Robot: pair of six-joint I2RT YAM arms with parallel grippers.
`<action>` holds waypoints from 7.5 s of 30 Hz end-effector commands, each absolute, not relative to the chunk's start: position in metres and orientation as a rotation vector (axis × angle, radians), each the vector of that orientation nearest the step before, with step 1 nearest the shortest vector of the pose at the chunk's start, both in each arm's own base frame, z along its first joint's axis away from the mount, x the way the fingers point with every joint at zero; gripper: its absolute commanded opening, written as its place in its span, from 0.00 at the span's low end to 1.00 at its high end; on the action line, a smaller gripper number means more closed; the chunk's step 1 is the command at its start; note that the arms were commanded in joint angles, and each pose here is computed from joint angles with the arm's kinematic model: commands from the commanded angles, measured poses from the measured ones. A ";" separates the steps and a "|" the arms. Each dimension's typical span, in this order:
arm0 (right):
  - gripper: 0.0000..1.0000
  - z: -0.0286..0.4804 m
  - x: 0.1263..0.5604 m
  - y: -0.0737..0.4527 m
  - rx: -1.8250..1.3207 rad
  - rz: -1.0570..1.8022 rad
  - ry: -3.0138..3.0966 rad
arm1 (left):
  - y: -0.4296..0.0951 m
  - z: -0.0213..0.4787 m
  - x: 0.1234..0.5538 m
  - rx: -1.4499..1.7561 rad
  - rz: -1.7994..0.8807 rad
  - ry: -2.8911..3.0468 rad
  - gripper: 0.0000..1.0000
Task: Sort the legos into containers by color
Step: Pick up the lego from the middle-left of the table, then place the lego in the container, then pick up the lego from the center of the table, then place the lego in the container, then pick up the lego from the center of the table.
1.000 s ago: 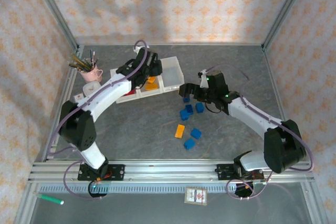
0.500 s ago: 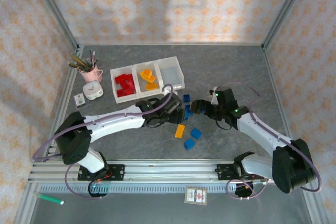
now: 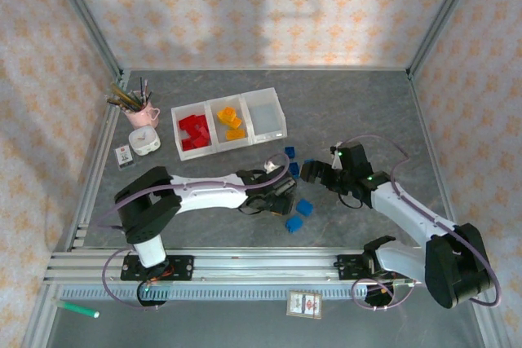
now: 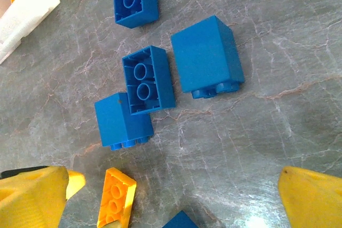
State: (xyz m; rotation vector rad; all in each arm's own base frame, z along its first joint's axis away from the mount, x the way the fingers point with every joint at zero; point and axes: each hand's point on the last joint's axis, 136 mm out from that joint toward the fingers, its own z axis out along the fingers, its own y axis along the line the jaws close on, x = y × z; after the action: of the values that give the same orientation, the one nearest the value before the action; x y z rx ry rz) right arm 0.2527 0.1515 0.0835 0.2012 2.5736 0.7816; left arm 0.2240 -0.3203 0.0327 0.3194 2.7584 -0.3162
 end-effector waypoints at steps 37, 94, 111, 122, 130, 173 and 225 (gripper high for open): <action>1.00 0.147 0.287 0.189 0.039 0.952 2.417 | -0.247 0.129 0.302 0.056 -0.093 2.474 0.33; 1.00 0.126 0.326 0.147 0.171 0.598 2.451 | -0.297 0.143 0.354 -0.115 -0.420 2.431 0.72; 1.00 0.097 0.318 0.119 0.291 0.629 2.464 | -0.357 0.048 0.396 -0.088 -0.348 2.573 0.78; 1.00 0.092 0.320 0.121 0.279 0.647 2.477 | -0.348 0.022 0.416 -0.089 -0.129 2.567 0.63; 1.00 0.096 0.323 0.124 0.267 0.670 2.471 | -0.344 0.022 0.418 -0.081 -0.105 2.565 0.40; 1.00 0.130 0.349 0.138 0.229 0.745 2.393 | -0.254 0.148 0.530 -0.190 -0.037 2.327 0.56; 0.59 0.035 0.325 0.151 0.080 0.298 2.657 | -0.290 0.138 0.321 -0.095 -0.600 2.329 0.99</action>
State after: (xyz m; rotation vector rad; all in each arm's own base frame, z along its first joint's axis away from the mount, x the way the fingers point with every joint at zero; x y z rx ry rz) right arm 0.3090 0.1481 0.0272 0.0860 2.7112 0.3175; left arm 0.3174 -0.2916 0.1407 -0.0624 2.3378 -0.6221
